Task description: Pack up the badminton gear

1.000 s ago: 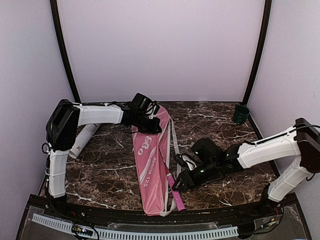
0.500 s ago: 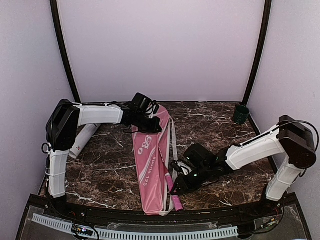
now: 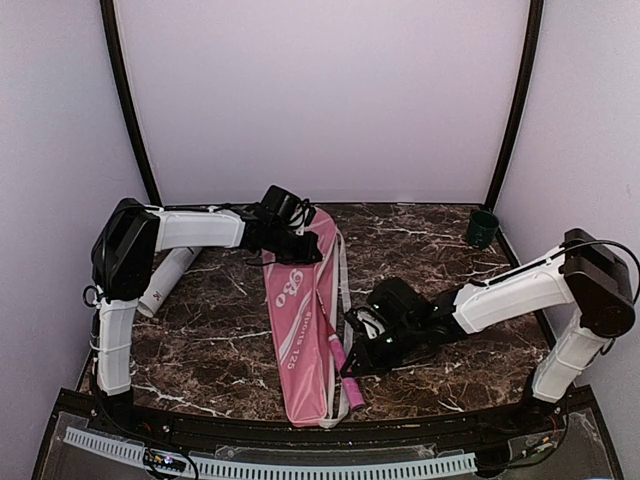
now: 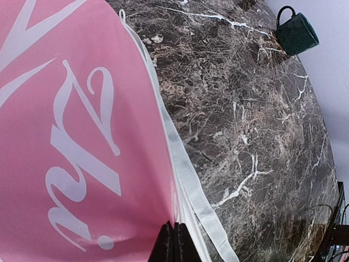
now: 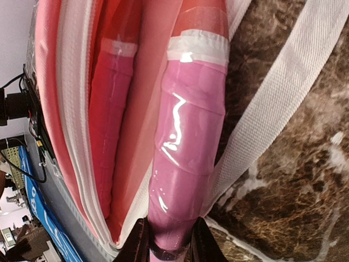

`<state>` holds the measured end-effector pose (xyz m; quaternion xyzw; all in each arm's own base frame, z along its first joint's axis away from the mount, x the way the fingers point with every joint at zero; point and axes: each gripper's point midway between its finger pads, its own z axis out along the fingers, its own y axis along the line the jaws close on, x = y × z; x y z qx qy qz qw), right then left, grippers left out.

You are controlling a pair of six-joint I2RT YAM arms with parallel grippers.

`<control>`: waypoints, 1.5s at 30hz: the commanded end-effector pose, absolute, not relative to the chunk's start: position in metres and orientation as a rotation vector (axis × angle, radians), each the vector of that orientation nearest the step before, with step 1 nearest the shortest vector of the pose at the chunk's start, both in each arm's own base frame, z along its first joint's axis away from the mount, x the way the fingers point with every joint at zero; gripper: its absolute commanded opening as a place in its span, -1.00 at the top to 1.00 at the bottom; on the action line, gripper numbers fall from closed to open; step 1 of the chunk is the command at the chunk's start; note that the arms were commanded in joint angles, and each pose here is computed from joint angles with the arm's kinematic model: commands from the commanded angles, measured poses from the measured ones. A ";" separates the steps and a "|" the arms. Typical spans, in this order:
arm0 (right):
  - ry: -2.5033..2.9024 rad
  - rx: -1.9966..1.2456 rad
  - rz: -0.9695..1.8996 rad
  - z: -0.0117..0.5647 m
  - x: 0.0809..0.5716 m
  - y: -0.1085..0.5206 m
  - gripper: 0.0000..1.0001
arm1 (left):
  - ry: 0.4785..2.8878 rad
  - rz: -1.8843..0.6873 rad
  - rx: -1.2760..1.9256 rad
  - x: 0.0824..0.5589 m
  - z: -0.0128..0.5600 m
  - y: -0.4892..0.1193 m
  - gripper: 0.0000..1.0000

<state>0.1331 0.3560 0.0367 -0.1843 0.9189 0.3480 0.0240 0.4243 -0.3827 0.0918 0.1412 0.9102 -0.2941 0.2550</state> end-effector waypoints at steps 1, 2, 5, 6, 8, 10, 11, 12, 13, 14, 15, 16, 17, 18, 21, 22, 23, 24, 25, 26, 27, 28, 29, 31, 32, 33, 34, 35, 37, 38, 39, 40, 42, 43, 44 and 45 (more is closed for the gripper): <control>2.613 -0.532 1.174 0.079 0.173 0.383 1.00 | 2.428 -0.865 0.416 0.419 0.102 -0.397 1.00; 2.594 -0.527 1.196 0.082 0.175 0.388 1.00 | 2.427 -0.867 0.417 0.418 0.102 -0.397 1.00; 2.569 -0.513 1.218 0.081 0.182 0.397 1.00 | 2.430 -0.868 0.414 0.418 0.101 -0.397 1.00; 2.566 -0.508 1.222 0.079 0.184 0.399 1.00 | 2.430 -0.873 0.414 0.418 0.100 -0.398 1.00; 2.568 -0.497 1.245 0.072 0.186 0.404 1.00 | 2.429 -0.879 0.414 0.417 0.100 -0.399 1.00; 2.579 -0.493 1.245 0.063 0.187 0.407 1.00 | 2.429 -0.877 0.413 0.418 0.101 -0.399 1.00; 2.585 -0.490 1.238 0.060 0.188 0.406 1.00 | 2.427 -0.873 0.415 0.418 0.102 -0.399 1.00; 2.590 -0.486 1.232 0.056 0.188 0.405 1.00 | 2.424 -0.867 0.418 0.419 0.104 -0.399 1.00; 2.597 -0.481 1.228 0.053 0.187 0.404 1.00 | 2.432 -0.847 0.424 0.419 0.105 -0.397 0.94; 2.606 -0.475 1.224 0.049 0.186 0.402 1.00 | 2.429 -0.826 0.426 0.421 0.108 -0.395 0.76; 2.613 -0.472 1.222 0.047 0.186 0.401 1.00 | 2.425 -0.805 0.427 0.423 0.113 -0.393 0.59; 2.619 -0.470 1.219 0.044 0.185 0.399 1.00 | 2.415 -0.781 0.424 0.424 0.119 -0.390 0.49; 2.624 -0.468 1.216 0.043 0.185 0.398 1.00 | 2.404 -0.752 0.418 0.425 0.126 -0.386 0.34; 2.626 -0.465 1.218 0.042 0.184 0.398 1.00 | 2.391 -0.710 0.407 0.427 0.135 -0.379 0.24; 2.617 -0.465 1.233 0.044 0.185 0.400 1.00 | 2.356 -0.601 0.372 0.424 0.166 -0.355 -0.02; 2.612 -0.466 1.241 0.045 0.185 0.402 1.00 | 2.355 -0.582 0.362 0.419 0.173 -0.347 -0.04; 2.606 -0.471 1.248 0.046 0.186 0.404 1.00 | 2.374 -0.566 0.355 0.410 0.173 -0.339 -0.04; 2.603 -0.471 1.255 0.047 0.187 0.406 1.00 | 2.391 -0.554 0.349 0.397 0.174 -0.333 -0.04; 2.598 -0.473 1.264 0.048 0.188 0.408 1.00 | 2.405 -0.539 0.351 0.382 0.173 -0.327 -0.03; 2.592 -0.475 1.277 0.049 0.188 0.411 1.00 | 2.443 -0.505 0.371 0.361 0.159 -0.322 -0.02; 2.591 -0.475 1.287 0.050 0.188 0.412 1.00 | 2.461 -0.466 0.379 0.343 0.153 -0.316 -0.03; 2.589 -0.473 1.296 0.051 0.188 0.414 1.00 | 2.499 -0.438 0.385 0.322 0.145 -0.311 -0.03; 2.589 -0.469 1.300 0.052 0.188 0.414 1.00 | 2.530 -0.451 0.381 0.301 0.141 -0.308 -0.02; 2.588 -0.461 1.306 0.053 0.188 0.414 1.00 | 2.613 -0.483 0.353 0.261 0.124 -0.302 0.02; 2.589 -0.457 1.308 0.053 0.188 0.414 1.00 | 2.654 -0.498 0.364 0.237 0.111 -0.301 0.04; 2.590 -0.454 1.312 0.054 0.187 0.414 1.00 | 2.669 -0.508 0.363 0.224 0.108 -0.300 0.05; 2.590 -0.452 1.317 0.054 0.187 0.414 1.00 | 2.689 -0.496 0.349 0.213 0.106 -0.297 0.05; 2.588 -0.452 1.326 0.055 0.187 0.415 1.00 | 2.701 -0.492 0.348 0.204 0.106 -0.296 0.06; 2.588 -0.449 1.340 0.057 0.186 0.416 1.00 | 2.718 -0.509 0.344 0.192 0.106 -0.300 0.05; 2.586 -0.446 1.346 0.058 0.186 0.417 1.00 | 2.728 -0.522 0.345 0.187 0.104 -0.303 0.05; 2.584 -0.444 1.353 0.060 0.186 0.418 1.00 | 2.737 -0.542 0.357 0.181 0.102 -0.308 0.05; 2.582 -0.446 1.358 0.060 0.186 0.419 1.00 | 2.743 -0.555 0.369 0.178 0.101 -0.313 0.05; 2.577 -0.447 1.362 0.063 0.187 0.420 1.00 | 2.743 -0.547 0.397 0.173 0.101 -0.320 0.05; 2.576 -0.448 1.364 0.064 0.187 0.421 1.00 | 2.743 -0.541 0.406 0.171 0.100 -0.323 0.05; 2.573 -0.449 1.366 0.065 0.187 0.421 1.00 | 2.741 -0.547 0.417 0.170 0.101 -0.326 0.05; 2.570 -0.449 1.370 0.066 0.187 0.422 1.00 | 2.740 -0.558 0.423 0.170 0.100 -0.329 0.05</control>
